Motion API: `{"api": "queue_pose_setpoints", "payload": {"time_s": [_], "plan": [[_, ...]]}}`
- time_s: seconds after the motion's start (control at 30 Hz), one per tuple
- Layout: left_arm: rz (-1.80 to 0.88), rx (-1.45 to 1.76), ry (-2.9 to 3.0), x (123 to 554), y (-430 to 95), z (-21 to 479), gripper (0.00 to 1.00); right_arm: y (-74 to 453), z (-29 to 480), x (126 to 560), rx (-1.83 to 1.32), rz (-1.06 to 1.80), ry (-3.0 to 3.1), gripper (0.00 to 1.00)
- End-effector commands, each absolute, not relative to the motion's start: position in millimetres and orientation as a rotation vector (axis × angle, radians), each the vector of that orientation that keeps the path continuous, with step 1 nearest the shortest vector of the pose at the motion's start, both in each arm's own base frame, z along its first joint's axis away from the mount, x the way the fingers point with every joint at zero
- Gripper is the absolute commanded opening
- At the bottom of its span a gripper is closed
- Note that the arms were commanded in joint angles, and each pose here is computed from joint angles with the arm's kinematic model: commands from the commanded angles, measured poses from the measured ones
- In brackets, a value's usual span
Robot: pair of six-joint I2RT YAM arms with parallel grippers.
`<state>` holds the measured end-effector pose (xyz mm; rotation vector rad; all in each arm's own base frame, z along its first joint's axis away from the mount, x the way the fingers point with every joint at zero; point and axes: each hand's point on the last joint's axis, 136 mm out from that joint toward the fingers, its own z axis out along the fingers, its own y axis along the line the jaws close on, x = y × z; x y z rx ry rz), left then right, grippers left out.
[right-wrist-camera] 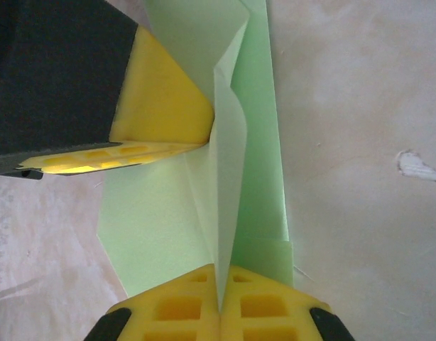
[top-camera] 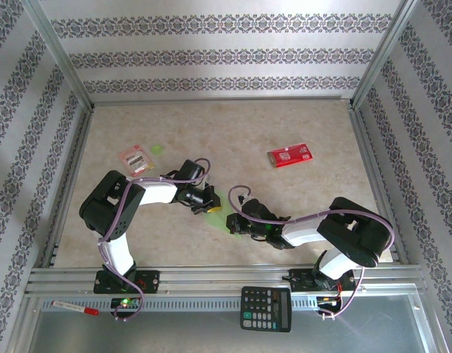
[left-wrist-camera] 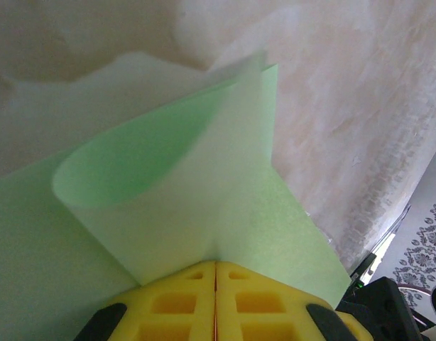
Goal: Fold a paper plane with a square sheet of paper (pick it up from the middle)
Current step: Perform the fourth fold on the wing at the bottom-center of the table.
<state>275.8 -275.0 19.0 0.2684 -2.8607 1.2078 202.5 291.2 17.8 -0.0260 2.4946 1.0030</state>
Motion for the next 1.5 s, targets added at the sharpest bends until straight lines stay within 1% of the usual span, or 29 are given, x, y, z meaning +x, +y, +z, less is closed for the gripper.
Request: {"api": "queue_pose_setpoints", "payload": {"time_s": [0.0, 0.57, 0.83, 1.0, 1.13, 1.23, 1.47], "plan": [[1.144, 0.275, -2.869, 270.7, -264.2, 1.2, 0.08, 282.1, 2.2, 198.3, -0.001, 0.943, 2.565, 0.05], [1.083, 0.249, -2.877, 260.6, -256.3, -13.0, 0.07, 284.7, 25.9, 202.3, 0.001, 0.977, 2.522, 0.14], [1.091, 0.253, -2.875, 260.7, -255.9, -12.8, 0.07, 281.7, 36.7, 199.2, 0.003, 0.994, 2.510, 0.15], [1.096, 0.251, -2.873, 261.6, -256.9, -11.6, 0.07, 275.4, 30.7, 193.4, 0.009, 0.983, 2.531, 0.12], [1.094, 0.242, -2.876, 262.1, -256.8, -11.1, 0.06, 271.2, 25.1, 190.7, 0.016, 0.968, 2.548, 0.07], [1.103, 0.234, -2.879, 263.4, -255.4, -10.0, 0.07, 269.8, 21.2, 190.5, 0.016, 0.951, 2.567, 0.05], [1.188, 0.196, -2.893, 272.3, -260.7, 10.6, 0.11, 272.0, 19.4, 189.9, 0.003, 0.954, 2.576, 0.01]]}}
